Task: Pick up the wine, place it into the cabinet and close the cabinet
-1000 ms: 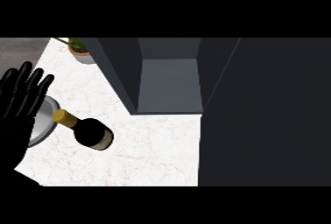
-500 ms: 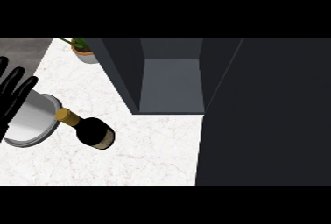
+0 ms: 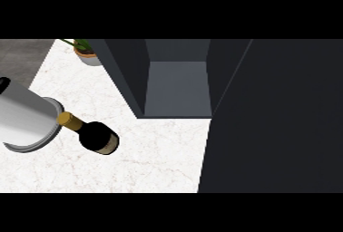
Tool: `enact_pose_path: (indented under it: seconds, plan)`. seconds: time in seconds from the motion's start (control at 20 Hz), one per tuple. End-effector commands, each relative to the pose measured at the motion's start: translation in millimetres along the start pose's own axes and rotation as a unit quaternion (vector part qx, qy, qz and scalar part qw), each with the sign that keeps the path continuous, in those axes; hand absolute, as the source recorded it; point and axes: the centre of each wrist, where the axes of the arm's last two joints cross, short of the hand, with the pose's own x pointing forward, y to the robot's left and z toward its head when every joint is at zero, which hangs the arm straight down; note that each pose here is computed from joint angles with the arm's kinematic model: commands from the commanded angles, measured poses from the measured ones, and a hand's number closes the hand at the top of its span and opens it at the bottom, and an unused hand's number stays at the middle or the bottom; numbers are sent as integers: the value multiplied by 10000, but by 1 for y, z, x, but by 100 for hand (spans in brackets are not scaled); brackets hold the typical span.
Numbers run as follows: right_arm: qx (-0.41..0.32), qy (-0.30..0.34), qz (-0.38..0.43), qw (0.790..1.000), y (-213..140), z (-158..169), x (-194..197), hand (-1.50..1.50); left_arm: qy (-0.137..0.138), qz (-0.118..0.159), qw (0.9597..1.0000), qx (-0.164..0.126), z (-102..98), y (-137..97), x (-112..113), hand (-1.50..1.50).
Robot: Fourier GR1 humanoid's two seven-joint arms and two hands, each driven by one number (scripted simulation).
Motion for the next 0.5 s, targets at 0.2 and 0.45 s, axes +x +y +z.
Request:
enact_pose_path:
  seconds: [0.2,0.45]
  plan:
    - [-82,-341,95,9993,13,17,41,-150,146,-145,9996,210,1,4,17,-150]
    - [-117,-216,69,9997,17,20,36,-150,358,-103,9987,355,11,7,11,-150]
